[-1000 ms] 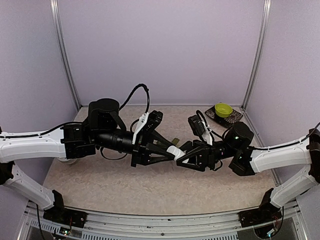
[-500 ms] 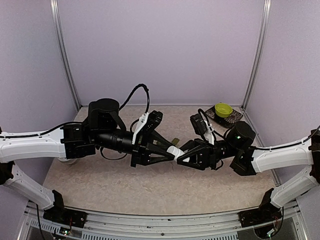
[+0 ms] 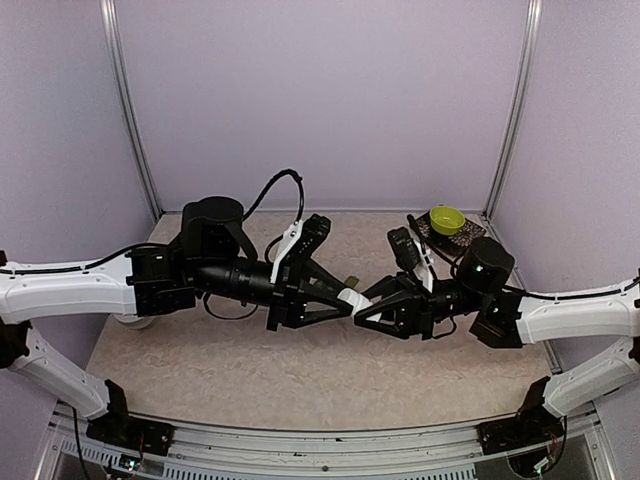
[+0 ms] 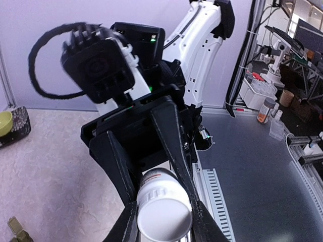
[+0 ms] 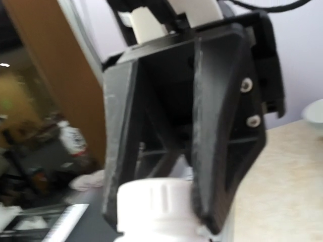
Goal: Sort the pills into containers
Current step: Pass from the left arm to the right
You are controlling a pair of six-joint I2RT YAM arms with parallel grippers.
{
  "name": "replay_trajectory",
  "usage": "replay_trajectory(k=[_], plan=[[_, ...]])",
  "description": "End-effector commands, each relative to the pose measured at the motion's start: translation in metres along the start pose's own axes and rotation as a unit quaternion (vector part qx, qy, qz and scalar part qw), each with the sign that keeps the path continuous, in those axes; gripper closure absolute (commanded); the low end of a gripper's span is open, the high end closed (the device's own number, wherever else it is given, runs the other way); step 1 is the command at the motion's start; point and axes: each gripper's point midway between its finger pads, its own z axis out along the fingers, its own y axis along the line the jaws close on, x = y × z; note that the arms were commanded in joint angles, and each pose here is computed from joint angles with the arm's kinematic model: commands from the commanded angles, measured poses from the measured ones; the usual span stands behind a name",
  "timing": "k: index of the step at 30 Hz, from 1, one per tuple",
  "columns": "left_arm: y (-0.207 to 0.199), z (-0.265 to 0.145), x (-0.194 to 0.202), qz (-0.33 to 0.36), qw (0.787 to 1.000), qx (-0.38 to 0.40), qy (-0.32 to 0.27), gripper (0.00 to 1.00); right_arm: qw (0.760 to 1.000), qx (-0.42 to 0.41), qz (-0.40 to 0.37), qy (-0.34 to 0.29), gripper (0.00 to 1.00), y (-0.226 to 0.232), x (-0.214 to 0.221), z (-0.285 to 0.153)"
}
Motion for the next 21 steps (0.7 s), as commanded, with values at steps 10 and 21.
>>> replay_trajectory(k=[10, 21], plan=[[0.039, 0.023, 0.011, -0.211, 0.975, -0.075, -0.003, 0.74, 0.957, 0.22, -0.187, -0.025, 0.89, -0.046, -0.033, -0.021], [0.034, -0.008, -0.021, -0.13, 0.985, -0.083, -0.083, 0.01, 0.975, 0.154, -0.13, -0.089, 0.92, -0.014, -0.041, -0.021]])
